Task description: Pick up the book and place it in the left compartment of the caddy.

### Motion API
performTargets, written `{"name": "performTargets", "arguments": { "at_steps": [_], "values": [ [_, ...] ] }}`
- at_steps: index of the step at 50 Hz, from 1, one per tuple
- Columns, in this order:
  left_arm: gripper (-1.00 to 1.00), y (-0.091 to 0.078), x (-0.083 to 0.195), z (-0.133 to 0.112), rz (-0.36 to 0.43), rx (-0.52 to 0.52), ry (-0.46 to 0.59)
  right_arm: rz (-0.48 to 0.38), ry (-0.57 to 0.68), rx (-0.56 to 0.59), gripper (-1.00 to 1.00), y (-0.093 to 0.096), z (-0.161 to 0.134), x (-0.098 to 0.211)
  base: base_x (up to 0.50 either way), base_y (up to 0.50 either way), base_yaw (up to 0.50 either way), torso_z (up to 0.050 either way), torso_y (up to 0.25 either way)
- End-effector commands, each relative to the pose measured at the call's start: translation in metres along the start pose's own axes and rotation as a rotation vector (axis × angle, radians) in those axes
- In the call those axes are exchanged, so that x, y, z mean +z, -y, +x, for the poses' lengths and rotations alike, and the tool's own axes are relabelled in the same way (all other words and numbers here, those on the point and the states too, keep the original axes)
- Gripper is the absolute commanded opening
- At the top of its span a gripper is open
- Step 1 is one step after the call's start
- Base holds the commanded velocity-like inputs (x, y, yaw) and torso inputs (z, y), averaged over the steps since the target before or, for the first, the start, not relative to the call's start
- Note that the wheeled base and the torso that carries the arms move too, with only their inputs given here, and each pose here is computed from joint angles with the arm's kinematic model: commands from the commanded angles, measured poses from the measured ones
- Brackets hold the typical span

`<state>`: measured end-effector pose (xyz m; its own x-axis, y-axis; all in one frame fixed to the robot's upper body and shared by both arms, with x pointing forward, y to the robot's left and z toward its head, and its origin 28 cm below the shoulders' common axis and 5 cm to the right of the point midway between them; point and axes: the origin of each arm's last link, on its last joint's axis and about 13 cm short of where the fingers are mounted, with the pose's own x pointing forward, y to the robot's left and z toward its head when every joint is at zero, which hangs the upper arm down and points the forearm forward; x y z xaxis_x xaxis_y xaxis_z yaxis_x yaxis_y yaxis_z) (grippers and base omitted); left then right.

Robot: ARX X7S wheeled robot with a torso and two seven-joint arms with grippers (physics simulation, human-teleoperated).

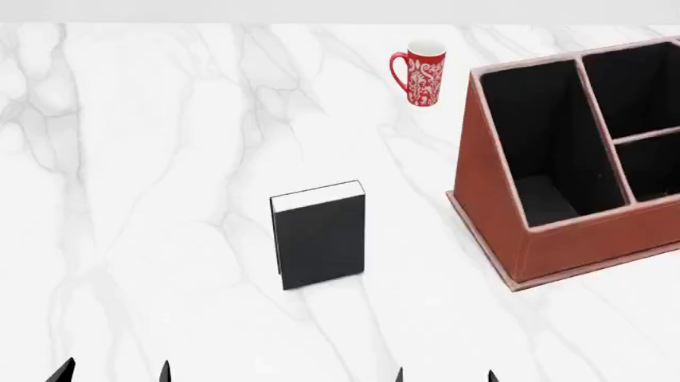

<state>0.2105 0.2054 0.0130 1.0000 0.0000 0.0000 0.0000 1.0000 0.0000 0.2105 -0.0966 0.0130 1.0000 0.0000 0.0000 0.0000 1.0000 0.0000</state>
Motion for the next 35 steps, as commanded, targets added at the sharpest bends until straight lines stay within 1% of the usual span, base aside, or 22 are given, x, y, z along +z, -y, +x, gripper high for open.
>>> {"name": "performTargets", "arguments": {
  "at_steps": [1, 2, 4, 11, 12, 13, 15, 19, 20, 24, 29, 30, 33, 35],
  "values": [
    [1.00, 0.000, -0.002, 0.001, 0.000, 0.000, 0.000, 0.000, 0.000, 0.000, 1.00, 0.000, 0.000, 0.000, 0.00, 0.00, 0.00, 0.000, 0.000],
    [1.00, 0.005, 0.006, -0.006, -0.014, -0.019, 0.023, 0.038, 0.010, -0.010, 1.00, -0.003, -0.004, 0.015, 0.00, 0.00, 0.00, 0.000, 0.000],
    [1.00, 0.007, 0.000, -0.006, -0.036, -0.031, 0.005, 0.020, 0.002, -0.013, 1.00, -0.003, -0.003, 0.010, 0.00, 0.00, 0.00, 0.000, 0.000],
    [1.00, 0.007, -0.006, -0.005, -0.050, -0.030, 0.010, -0.005, 0.007, 0.004, 1.00, -0.005, -0.004, 0.007, 0.00, 0.00, 0.00, 0.000, 0.000],
    [1.00, 0.007, -0.007, -0.004, -0.046, -0.023, 0.007, -0.051, 0.035, 0.022, 1.00, -0.005, -0.007, 0.008, 0.00, 0.00, 0.00, 0.000, 0.000],
    [1.00, 0.007, -0.008, -0.003, -0.045, -0.020, 0.007, -0.068, 0.038, 0.012, 1.00, -0.006, -0.007, 0.008, 0.00, 0.00, 0.00, 0.000, 0.000],
    [1.00, 0.007, -0.007, -0.003, -0.050, -0.018, 0.004, -0.024, 0.015, 0.030, 1.00, -0.006, -0.006, 0.007, 0.00, 0.00, 0.00, 0.000, 0.000],
    [1.00, 0.007, -0.007, -0.003, -0.045, -0.017, 0.004, -0.002, 0.007, 0.028, 1.00, -0.006, -0.004, 0.008, 0.00, 0.00, 0.00, 0.000, 0.000],
    [1.00, 0.000, 0.000, 0.000, 0.000, 0.000, 0.000, 0.000, 0.000, 0.000, 1.00, 0.000, 0.000, 0.000, 0.00, 0.00, 0.00, 0.000, 0.000],
    [1.00, 0.000, 0.009, -0.004, 0.002, -0.004, 0.006, 0.004, 0.004, -0.010, 1.00, 0.000, -0.001, 0.005, 0.00, 0.00, 0.00, 0.000, 0.000],
    [1.00, -0.003, 0.030, -0.010, 0.017, -0.005, 0.030, -0.005, 0.011, -0.017, 1.00, 0.001, -0.003, 0.013, 0.00, 0.00, 0.00, 0.000, 0.000],
    [1.00, -0.005, 0.040, -0.013, 0.017, -0.003, 0.047, -0.005, 0.017, -0.017, 1.00, 0.001, -0.005, 0.017, 0.00, 0.00, 0.00, 0.000, 0.000],
    [1.00, -0.010, 0.057, -0.018, 0.025, 0.002, 0.067, -0.014, 0.028, -0.013, 1.00, 0.000, -0.009, 0.027, 0.00, 0.00, 0.00, 0.000, 0.000],
    [1.00, -0.011, 0.062, -0.020, 0.025, 0.005, 0.072, -0.016, 0.032, -0.010, 1.00, 0.000, -0.011, 0.031, 0.00, 0.00, 0.00, 0.000, 0.000]
  ]
}}
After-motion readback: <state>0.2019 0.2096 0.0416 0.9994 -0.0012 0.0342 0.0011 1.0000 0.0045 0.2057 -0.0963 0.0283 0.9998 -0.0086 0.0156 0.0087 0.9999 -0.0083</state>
